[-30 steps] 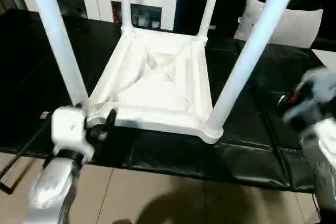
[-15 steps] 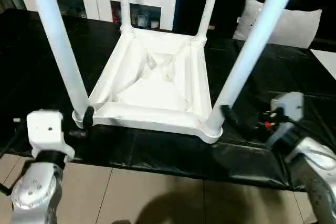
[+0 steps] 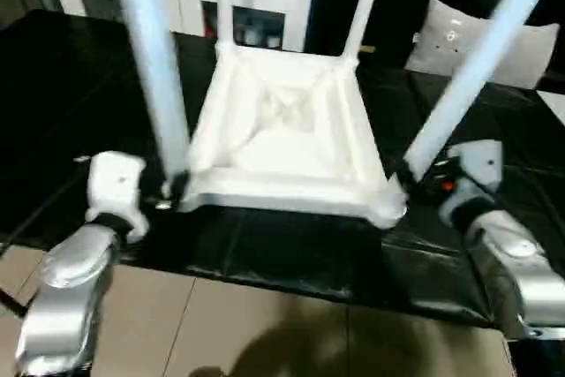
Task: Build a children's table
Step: Flip table
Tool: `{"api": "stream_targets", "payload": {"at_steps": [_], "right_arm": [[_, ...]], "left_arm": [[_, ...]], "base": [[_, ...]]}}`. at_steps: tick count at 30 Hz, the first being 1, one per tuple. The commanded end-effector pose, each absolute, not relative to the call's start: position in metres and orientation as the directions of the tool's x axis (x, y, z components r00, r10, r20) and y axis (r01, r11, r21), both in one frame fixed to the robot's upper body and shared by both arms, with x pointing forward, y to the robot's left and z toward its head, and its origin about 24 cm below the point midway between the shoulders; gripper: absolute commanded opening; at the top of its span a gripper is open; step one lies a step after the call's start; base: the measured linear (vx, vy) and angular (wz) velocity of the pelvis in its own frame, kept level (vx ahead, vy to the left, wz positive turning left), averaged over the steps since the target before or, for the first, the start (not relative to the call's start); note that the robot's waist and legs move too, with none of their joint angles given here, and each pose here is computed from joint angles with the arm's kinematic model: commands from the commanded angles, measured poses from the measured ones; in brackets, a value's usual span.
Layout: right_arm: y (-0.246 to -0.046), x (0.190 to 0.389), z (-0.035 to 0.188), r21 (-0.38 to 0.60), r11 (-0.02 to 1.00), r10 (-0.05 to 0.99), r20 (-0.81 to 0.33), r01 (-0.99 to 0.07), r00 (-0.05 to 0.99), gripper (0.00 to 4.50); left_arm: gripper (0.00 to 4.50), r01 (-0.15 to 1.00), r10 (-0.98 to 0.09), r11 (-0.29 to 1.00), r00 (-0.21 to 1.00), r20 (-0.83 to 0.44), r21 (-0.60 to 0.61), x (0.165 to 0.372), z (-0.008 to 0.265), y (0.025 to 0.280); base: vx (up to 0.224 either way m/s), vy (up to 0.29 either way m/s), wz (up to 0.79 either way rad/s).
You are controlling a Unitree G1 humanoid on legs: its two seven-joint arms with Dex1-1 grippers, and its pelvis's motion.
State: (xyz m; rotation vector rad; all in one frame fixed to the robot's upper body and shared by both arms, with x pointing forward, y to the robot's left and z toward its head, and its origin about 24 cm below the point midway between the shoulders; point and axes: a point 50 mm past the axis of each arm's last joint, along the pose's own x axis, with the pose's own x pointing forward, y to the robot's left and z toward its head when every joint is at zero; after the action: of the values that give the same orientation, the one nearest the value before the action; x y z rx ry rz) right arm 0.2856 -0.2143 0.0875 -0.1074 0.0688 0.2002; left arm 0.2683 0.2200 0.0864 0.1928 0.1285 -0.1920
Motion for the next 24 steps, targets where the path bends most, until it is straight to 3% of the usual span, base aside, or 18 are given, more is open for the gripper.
{"api": "stream_targets", "payload": {"at_steps": [1,3,5,9,12,15,20,24], "right_arm": [[-0.216,0.281,0.085,-0.11,0.969,0.211,-0.092,-0.22,0.973,4.5],[-0.209,0.274,0.082,-0.072,0.954,0.283,-0.102,-0.29,0.954,4.5],[-0.199,0.263,0.085,0.043,0.905,0.425,-0.092,-0.423,0.901,4.5],[-0.193,0.247,0.087,0.06,0.805,0.592,-0.121,-0.59,0.796,4.5],[-0.193,0.241,0.088,0.073,0.77,0.638,-0.118,-0.634,0.761,4.5],[-0.195,0.236,0.087,0.095,0.75,0.661,-0.122,-0.654,0.74,4.5],[-0.201,0.239,0.094,0.074,0.782,0.623,-0.109,-0.619,0.774,4.5],[-0.195,0.23,0.1,0.084,0.713,0.701,-0.105,-0.696,0.706,4.5]], "left_arm": [[4.42,0.201,-0.176,0.968,0.971,-0.164,0.151,0.272,0.082,0.219],[4.42,0.191,-0.172,0.975,0.972,-0.158,0.113,0.28,0.081,0.218],[4.42,0.241,-0.234,0.969,0.965,-0.121,0.045,0.288,0.084,0.207],[4.27,0.222,-0.212,0.973,0.969,-0.126,0.07,0.298,0.08,0.207],[3.91,0.167,-0.158,0.983,0.982,-0.102,0.08,0.304,0.082,0.21],[3.83,0.17,-0.166,0.984,0.984,-0.072,0.057,0.306,0.084,0.207],[3.43,0.192,-0.189,0.98,0.98,-0.059,0.049,0.305,0.082,0.201],[3.02,0.188,-0.184,0.981,0.98,-0.068,0.053,0.303,0.077,0.202]], "base": [[0.0,0.0,0.0],[0.0,0.0,0.0],[0.0,0.0,0.0],[0.0,0.0,0.0],[0.0,0.0,0.0],[0.0,0.0,0.0],[0.0,0.0,0.0],[0.0,0.0,0.0]]}}
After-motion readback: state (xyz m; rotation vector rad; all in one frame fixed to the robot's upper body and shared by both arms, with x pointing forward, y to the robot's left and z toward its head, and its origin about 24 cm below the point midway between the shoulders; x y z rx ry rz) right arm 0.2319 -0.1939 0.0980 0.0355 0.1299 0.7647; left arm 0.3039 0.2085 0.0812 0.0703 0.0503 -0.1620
